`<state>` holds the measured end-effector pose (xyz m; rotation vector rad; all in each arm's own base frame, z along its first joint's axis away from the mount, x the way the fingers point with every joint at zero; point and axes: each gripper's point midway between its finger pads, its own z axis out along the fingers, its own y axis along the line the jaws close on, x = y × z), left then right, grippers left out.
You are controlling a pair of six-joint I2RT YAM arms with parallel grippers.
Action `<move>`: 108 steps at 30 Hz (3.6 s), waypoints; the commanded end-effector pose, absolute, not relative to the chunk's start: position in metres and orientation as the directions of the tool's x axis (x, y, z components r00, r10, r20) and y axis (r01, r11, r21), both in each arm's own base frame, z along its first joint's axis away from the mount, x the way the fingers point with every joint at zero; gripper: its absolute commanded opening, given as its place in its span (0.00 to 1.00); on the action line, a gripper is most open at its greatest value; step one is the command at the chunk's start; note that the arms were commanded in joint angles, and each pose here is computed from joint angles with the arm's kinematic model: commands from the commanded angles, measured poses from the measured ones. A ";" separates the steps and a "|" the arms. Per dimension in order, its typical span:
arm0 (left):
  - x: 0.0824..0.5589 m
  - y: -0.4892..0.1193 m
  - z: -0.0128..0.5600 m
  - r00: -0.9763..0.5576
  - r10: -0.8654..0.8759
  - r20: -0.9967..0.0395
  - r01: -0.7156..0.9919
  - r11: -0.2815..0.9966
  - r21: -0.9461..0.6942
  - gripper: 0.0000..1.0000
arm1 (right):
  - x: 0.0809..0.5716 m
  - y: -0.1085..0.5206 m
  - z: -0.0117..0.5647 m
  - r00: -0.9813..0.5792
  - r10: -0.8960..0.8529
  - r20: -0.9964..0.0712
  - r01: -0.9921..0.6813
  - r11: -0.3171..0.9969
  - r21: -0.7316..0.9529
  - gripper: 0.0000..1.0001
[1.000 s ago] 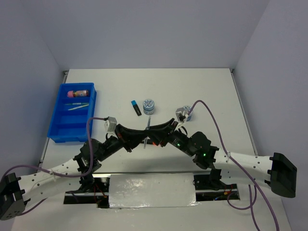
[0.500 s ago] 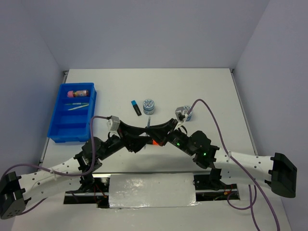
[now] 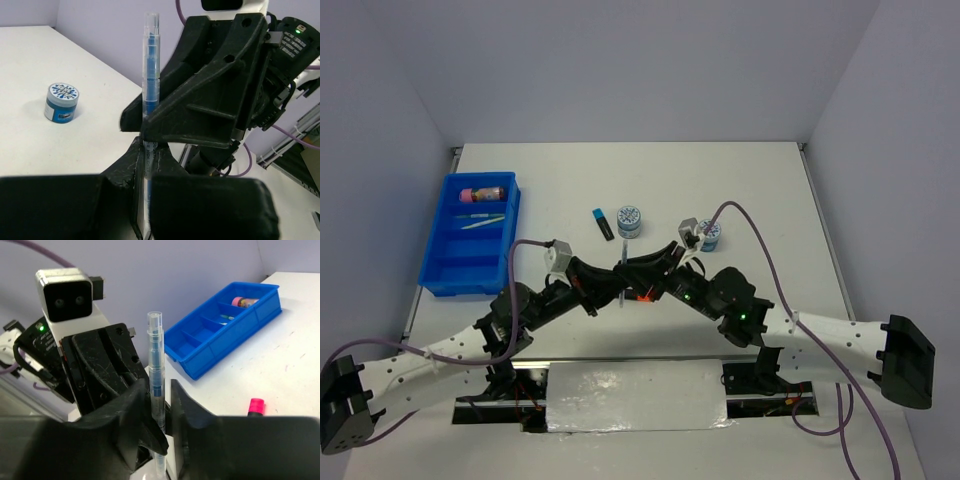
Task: Sort the stationery into containers
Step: Close the pen cap on the pen, then place the pen in the storage box.
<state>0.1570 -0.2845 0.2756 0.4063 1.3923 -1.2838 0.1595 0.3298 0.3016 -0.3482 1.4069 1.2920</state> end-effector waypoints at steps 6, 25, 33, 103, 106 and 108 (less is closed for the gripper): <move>0.143 -0.279 0.299 -0.223 -0.427 -0.876 0.880 0.298 -0.369 0.00 | 0.151 0.321 0.341 -0.279 0.495 -0.823 -0.825 0.314 0.469 0.57; 0.129 -0.286 0.292 -0.221 -0.357 -0.908 0.916 0.242 -0.318 0.00 | 0.162 0.305 0.375 -0.182 0.417 -0.890 -0.813 0.445 0.375 0.69; 0.131 -0.287 0.290 -0.226 -0.353 -0.908 0.913 0.249 -0.324 0.00 | 0.167 0.309 0.364 -0.196 0.387 -0.901 -0.795 0.475 0.378 0.59; 0.360 0.013 0.242 0.078 -0.795 -0.602 -0.591 0.449 -0.670 0.00 | 0.209 0.175 0.321 -0.173 0.549 -0.818 -0.298 0.762 0.574 0.80; 0.372 0.046 0.230 0.189 -0.825 -0.532 -0.622 0.319 -0.715 0.00 | 0.215 0.188 0.317 -0.176 0.504 -0.846 -0.319 0.784 0.533 0.83; 0.382 0.062 0.222 0.249 -0.832 -0.496 -0.627 0.251 -0.737 0.00 | 0.217 0.201 0.314 -0.193 0.469 -0.862 -0.347 0.789 0.507 0.84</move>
